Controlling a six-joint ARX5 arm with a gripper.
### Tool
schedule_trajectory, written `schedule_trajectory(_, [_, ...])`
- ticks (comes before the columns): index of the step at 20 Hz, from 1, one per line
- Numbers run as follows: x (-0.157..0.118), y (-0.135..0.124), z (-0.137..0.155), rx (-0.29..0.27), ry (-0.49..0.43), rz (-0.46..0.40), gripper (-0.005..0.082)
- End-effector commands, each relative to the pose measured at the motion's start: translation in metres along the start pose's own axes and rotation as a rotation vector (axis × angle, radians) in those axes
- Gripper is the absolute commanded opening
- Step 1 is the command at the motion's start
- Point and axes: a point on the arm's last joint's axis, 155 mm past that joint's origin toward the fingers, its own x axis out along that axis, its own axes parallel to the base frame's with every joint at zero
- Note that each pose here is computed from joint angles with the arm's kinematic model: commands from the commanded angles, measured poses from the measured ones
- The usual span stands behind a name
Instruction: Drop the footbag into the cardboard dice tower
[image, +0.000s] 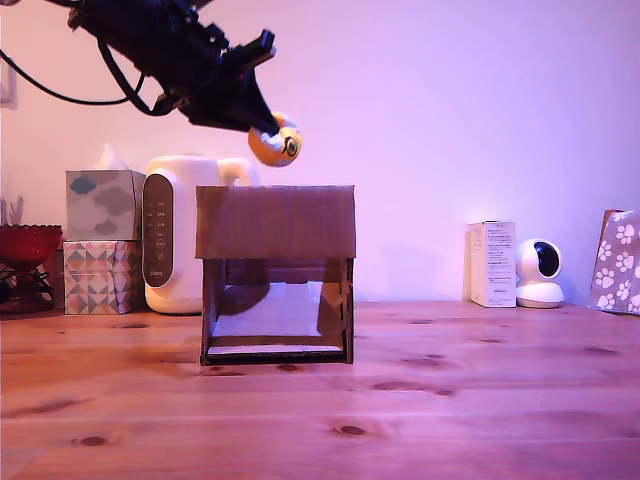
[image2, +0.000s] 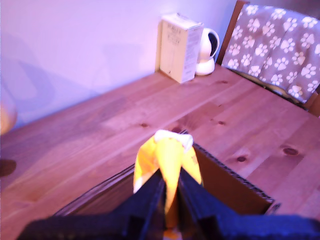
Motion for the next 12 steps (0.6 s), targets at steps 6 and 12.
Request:
schedule_trajectory(6, [0.0,0.003,0.003,0.0,-0.003,0.0,0.0543])
schedule_trajectory(12, [-0.014,-0.002,-0.007,0.008,0.062,-0.001,0.0476])
